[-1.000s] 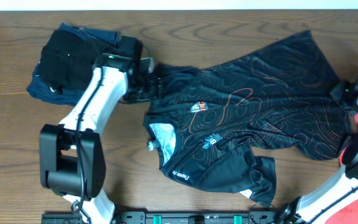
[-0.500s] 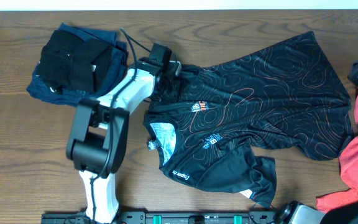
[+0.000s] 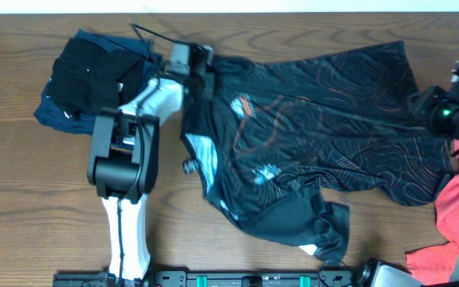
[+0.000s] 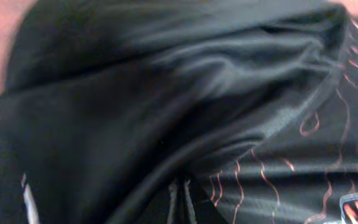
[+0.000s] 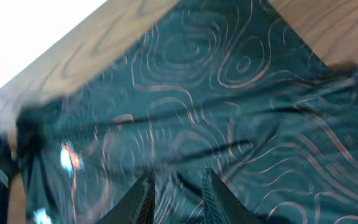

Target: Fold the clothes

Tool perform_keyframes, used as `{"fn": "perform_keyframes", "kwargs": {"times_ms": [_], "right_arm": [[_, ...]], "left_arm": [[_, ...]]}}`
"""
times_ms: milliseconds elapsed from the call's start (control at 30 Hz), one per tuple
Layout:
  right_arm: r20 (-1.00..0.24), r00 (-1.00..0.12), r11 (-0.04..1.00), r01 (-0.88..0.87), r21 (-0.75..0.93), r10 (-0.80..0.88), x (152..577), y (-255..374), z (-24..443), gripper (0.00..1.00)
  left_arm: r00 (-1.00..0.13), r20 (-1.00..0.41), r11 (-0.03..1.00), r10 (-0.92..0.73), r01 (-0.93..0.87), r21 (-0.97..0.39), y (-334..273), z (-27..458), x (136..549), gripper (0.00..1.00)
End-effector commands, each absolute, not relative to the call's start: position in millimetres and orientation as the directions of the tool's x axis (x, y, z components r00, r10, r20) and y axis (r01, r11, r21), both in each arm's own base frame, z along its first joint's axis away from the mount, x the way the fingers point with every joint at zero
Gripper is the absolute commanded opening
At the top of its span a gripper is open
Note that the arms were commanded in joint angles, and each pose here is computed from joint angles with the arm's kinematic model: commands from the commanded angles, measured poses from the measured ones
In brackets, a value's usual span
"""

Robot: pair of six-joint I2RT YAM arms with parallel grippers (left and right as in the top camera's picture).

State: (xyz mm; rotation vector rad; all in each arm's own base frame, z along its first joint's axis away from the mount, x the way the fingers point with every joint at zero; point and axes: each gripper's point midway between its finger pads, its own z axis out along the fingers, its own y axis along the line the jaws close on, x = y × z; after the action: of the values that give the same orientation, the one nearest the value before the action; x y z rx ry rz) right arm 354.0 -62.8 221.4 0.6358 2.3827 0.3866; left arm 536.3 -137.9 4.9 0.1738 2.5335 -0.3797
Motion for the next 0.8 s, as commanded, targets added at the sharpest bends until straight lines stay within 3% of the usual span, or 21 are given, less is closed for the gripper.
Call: {"fn": "perform_keyframes", "kwargs": {"times_ms": [0, 167, 333, 400, 467, 767], "right_arm": [[-0.507, -0.719, 0.866, 0.283, 0.412, 0.476, 351.8, -39.9, 224.9, 0.25], [-0.505, -0.752, 0.890, 0.242, 0.386, 0.423, 349.7, -25.8, 221.4, 0.27], [-0.535, -0.731, 0.905, 0.320, 0.279, 0.423, 350.8, -48.6, 214.2, 0.33], [-0.544, -0.734, 0.914, 0.332, 0.234, 0.406, 354.2, -56.7, 208.1, 0.34], [-0.550, -0.747, 0.927, 0.322, 0.191, 0.372, 361.0, -63.2, 198.8, 0.34], [-0.538, -0.766, 0.935, 0.321, 0.153, 0.351, 411.0, -80.0, 141.7, 0.37]], "left_arm": [[-0.829, -0.556, 0.972, -0.055, 0.084, -0.221, -98.5, -10.1, 570.5, 0.07], [-0.752, -0.651, 0.947, -0.099, 0.130, -0.294, -101.5, 54.2, 616.8, 0.09], [-0.764, -0.642, 0.949, -0.060, 0.157, -0.275, -103.4, 104.5, 618.6, 0.16], [-0.801, -0.598, 0.952, -0.026, 0.163, -0.260, -102.0, 119.6, 603.8, 0.22], [-0.838, -0.545, 0.954, -0.016, 0.152, -0.260, -100.2, 130.7, 585.7, 0.33], [-0.974, -0.225, 0.961, 0.020, 0.081, -0.265, -100.0, 168.0, 465.9, 0.43]]}}
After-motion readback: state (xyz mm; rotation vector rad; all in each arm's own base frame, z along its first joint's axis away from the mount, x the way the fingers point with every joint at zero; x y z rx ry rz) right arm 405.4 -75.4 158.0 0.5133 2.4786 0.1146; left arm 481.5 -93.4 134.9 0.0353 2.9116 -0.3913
